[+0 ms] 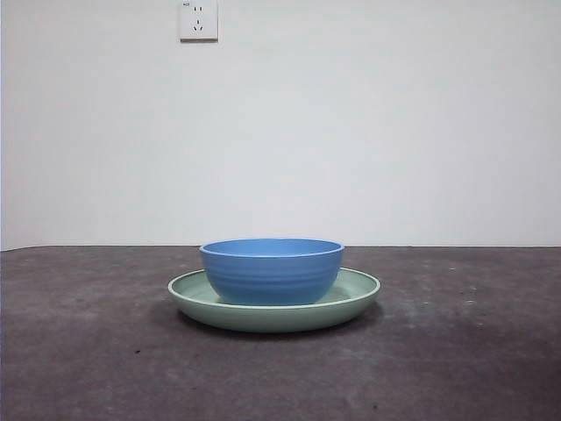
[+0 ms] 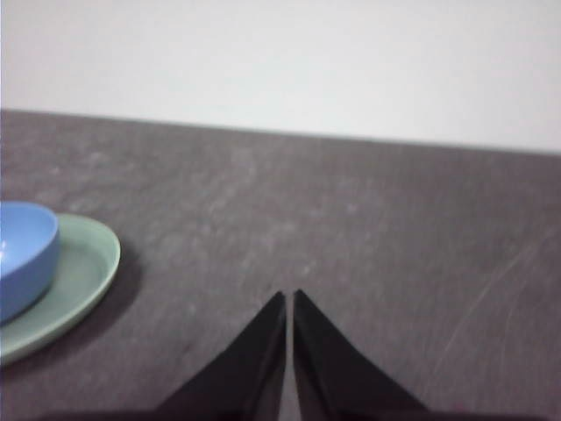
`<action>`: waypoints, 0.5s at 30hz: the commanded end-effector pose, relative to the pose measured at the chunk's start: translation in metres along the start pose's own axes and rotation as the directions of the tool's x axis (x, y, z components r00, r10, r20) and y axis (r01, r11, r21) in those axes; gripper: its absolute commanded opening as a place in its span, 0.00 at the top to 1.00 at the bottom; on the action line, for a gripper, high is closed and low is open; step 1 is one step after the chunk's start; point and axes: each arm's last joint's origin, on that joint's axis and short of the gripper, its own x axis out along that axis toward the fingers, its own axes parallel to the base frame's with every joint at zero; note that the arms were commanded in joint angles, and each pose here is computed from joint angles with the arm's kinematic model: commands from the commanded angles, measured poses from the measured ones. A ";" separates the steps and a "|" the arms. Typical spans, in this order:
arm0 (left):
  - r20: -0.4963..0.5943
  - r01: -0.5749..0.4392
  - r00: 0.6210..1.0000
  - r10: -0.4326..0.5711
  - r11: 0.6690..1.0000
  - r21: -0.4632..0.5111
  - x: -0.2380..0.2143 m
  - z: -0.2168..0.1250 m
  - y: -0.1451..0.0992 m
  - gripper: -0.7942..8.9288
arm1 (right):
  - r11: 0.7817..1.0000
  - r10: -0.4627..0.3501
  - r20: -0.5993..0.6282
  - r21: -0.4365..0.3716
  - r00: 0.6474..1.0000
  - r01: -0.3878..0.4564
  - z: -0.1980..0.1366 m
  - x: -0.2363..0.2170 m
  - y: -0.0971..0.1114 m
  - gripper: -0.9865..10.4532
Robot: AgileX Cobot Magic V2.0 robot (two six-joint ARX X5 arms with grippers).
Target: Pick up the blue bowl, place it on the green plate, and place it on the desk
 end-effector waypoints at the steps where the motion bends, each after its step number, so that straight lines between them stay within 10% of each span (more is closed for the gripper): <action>1: -0.024 -0.005 1.000 0.004 1.000 -0.001 0.002 -0.007 0.000 0.91 | 1.000 -0.009 -0.028 0.027 1.000 0.009 -0.004 0.000 0.000 0.91; 15: -0.024 -0.005 1.000 0.004 1.000 -0.001 0.002 -0.007 0.000 0.91 | 0.998 -0.050 -0.076 0.039 0.996 0.053 -0.009 0.000 -0.002 0.91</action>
